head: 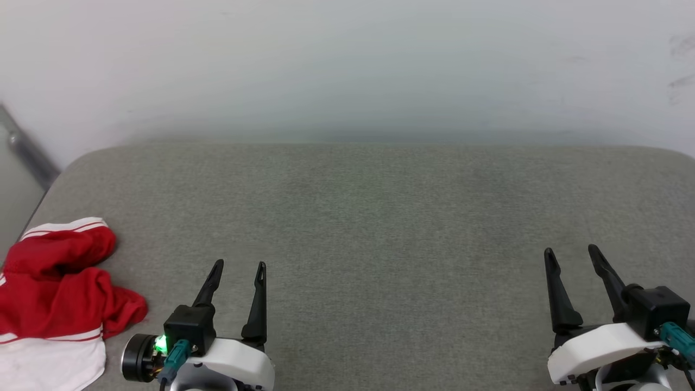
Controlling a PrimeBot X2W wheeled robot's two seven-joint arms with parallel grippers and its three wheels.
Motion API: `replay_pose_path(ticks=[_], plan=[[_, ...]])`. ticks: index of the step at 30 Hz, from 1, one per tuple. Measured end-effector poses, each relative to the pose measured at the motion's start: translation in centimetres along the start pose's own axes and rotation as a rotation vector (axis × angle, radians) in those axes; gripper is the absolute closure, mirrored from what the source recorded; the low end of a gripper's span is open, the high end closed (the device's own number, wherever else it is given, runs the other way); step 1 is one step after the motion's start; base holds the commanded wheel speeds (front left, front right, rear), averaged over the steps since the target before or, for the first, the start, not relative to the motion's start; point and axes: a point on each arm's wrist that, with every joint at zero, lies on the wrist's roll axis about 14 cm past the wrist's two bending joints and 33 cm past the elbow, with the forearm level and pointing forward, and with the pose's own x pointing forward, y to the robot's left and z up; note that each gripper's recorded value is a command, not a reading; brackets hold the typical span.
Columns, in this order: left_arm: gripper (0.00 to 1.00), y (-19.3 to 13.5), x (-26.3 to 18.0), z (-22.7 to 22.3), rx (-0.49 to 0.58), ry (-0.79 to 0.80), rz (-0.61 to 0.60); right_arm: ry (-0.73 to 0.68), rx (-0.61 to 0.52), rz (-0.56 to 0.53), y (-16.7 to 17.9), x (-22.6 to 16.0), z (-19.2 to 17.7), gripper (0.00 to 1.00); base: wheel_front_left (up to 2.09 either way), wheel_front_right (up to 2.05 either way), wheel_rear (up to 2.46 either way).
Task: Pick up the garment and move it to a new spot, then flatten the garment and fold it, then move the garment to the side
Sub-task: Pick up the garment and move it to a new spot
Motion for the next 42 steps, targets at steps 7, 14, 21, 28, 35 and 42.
replay_pose_path(ticks=[7, 14, 21, 28, 35, 42], plan=[[0.00, 2.8, -1.1, 0.5, 0.016, -0.009, 0.088, -0.014, 0.008, 0.112, 3.7, 1.5, 0.4, 0.00, 0.00, 0.00, 0.00], [0.00, 6.9, -3.5, 0.9, 0.033, -0.014, 0.224, -0.023, 0.027, 0.249, 8.4, 3.2, 0.7, 0.00, 0.00, 0.00, 0.00], [0.00, 11.0, -6.7, 1.6, 0.054, -0.024, 0.372, -0.015, 0.034, 0.409, 14.0, 4.1, 0.5, 0.00, 0.00, 0.00, 0.00], [0.00, 14.2, -10.0, 2.2, 0.077, -0.026, 0.497, -0.022, 0.052, 0.540, 18.7, 4.3, 0.7, 0.00, 0.00, 0.00, 0.00], [0.00, 15.9, -12.3, 2.5, 0.095, -0.020, 0.571, -0.021, 0.064, 0.620, 21.5, 4.4, 0.7, 0.00, 0.00, 0.00, 0.00], [0.00, 16.7, -12.7, 2.7, 0.112, -0.015, 0.590, -0.010, 0.073, 0.642, 22.2, 4.5, 0.2, 0.00, 0.00, 0.00, 0.00]])
